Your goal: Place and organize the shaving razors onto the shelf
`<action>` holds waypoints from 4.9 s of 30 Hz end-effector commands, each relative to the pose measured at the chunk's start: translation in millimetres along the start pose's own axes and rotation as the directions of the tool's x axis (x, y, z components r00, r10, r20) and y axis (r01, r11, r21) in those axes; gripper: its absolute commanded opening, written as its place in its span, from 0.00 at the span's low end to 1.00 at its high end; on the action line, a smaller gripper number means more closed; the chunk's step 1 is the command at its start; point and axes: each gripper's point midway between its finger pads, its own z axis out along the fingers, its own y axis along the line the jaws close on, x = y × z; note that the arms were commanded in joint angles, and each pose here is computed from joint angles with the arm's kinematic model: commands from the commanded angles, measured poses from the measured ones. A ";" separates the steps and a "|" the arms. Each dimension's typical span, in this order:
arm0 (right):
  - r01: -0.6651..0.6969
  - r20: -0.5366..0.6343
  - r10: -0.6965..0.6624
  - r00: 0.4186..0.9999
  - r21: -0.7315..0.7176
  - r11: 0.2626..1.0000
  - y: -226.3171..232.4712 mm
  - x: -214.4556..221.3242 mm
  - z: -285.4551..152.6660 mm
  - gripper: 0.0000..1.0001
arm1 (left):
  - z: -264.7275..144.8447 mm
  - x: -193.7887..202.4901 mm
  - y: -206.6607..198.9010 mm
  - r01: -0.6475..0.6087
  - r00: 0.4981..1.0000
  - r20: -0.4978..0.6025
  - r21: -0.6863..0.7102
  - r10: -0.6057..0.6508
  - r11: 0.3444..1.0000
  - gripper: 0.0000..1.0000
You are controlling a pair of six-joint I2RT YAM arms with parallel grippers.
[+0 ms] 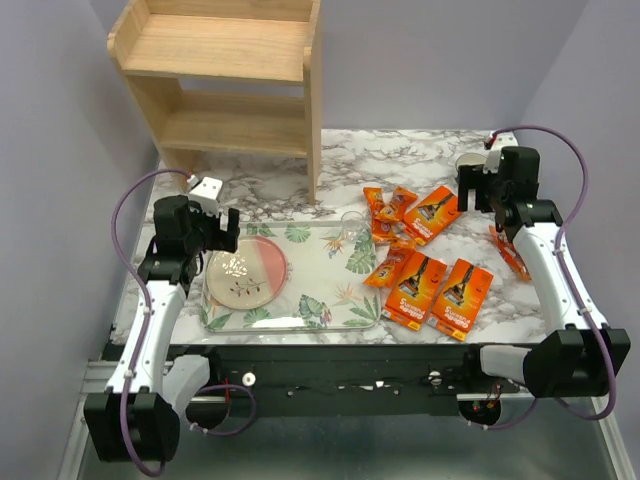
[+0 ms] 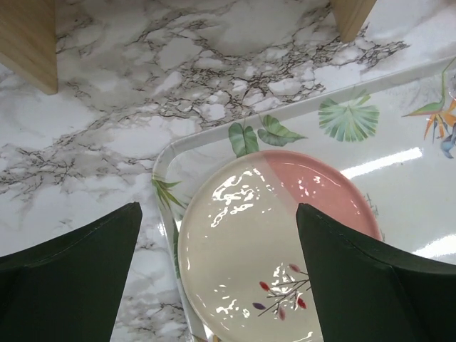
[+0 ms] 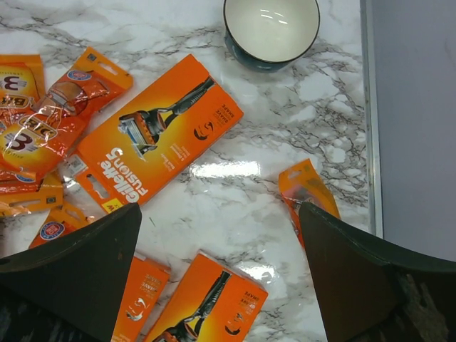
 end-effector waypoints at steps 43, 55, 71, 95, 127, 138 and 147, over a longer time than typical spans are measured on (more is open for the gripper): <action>-0.076 -0.082 0.040 0.996 -0.513 0.855 94.1 -1.3 -7.1 0.94 | 95.8 132.9 56.0 0.112 0.761 -0.629 -0.114 -0.159 0.987 0.00; -0.062 -0.069 0.031 0.997 -0.509 0.858 93.3 -12.3 3.5 0.94 | 39.3 173.6 106.7 0.014 0.599 -0.780 -0.216 -0.181 0.976 0.00; -0.081 -0.101 0.033 0.994 -0.525 0.847 98.0 -4.9 9.1 0.94 | 18.8 183.3 219.7 -0.251 0.582 -0.811 -0.252 -0.063 0.935 0.00; -0.059 -0.094 0.013 0.996 -0.513 0.856 94.3 3.4 3.6 0.94 | 73.4 144.1 332.6 -0.482 0.568 -0.816 -0.226 0.106 0.847 0.00; 0.261 0.545 0.123 0.829 -0.573 0.777 277.7 -225.4 -30.6 1.00 | 56.4 -122.0 224.6 0.117 0.938 0.347 -0.356 0.014 0.927 0.76; 0.215 0.610 0.198 0.767 -0.536 0.816 344.5 -252.3 -21.7 1.00 | 122.0 -200.1 245.5 0.088 0.867 0.492 -0.305 0.077 0.948 0.64; 0.119 0.617 0.195 0.763 -0.431 0.895 350.9 -257.6 22.4 0.94 | 149.3 -190.4 191.7 0.002 0.877 0.476 -0.149 0.070 0.989 0.43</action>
